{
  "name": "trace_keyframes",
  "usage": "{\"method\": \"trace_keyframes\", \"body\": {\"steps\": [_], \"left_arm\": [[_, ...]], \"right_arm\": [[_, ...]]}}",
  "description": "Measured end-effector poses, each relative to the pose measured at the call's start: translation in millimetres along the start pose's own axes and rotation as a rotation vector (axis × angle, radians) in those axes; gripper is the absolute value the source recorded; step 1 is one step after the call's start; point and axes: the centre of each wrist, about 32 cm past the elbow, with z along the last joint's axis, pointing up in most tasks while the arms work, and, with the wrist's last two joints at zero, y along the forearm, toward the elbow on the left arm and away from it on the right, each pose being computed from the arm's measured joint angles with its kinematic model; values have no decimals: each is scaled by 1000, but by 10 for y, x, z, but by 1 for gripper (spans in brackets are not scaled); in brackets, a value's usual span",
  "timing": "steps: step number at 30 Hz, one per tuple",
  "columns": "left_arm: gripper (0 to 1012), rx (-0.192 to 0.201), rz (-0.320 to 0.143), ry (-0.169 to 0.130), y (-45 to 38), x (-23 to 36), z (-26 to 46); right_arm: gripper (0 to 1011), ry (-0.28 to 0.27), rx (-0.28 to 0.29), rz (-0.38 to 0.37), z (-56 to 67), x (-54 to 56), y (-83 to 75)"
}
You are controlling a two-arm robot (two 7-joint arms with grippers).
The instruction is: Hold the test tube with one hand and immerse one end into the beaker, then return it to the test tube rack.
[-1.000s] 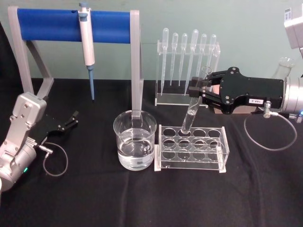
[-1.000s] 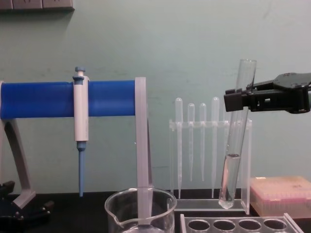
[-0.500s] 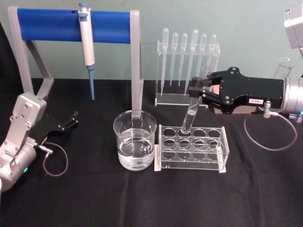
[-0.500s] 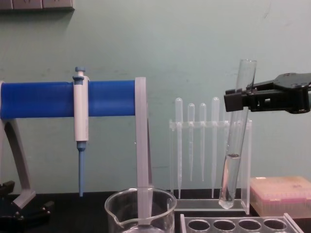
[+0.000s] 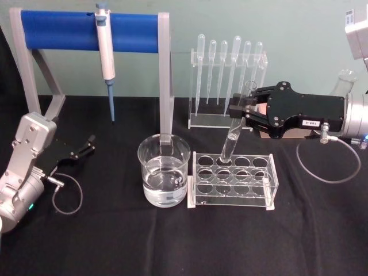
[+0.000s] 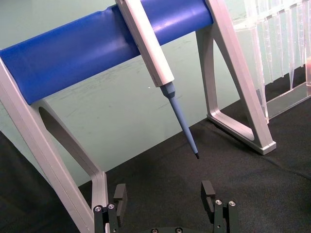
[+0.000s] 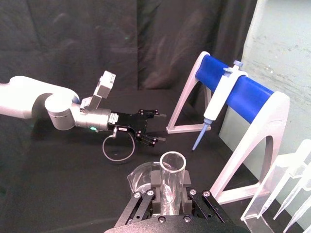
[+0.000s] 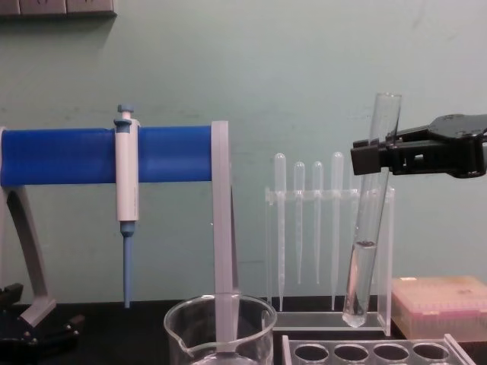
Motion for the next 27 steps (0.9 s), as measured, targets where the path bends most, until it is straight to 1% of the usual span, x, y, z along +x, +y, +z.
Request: {"method": "trace_keyframes", "body": {"steps": [27], "left_arm": [[1000,0,0,0,0,0,0]], "right_arm": [[226,0,0,0,0,0,0]]}}
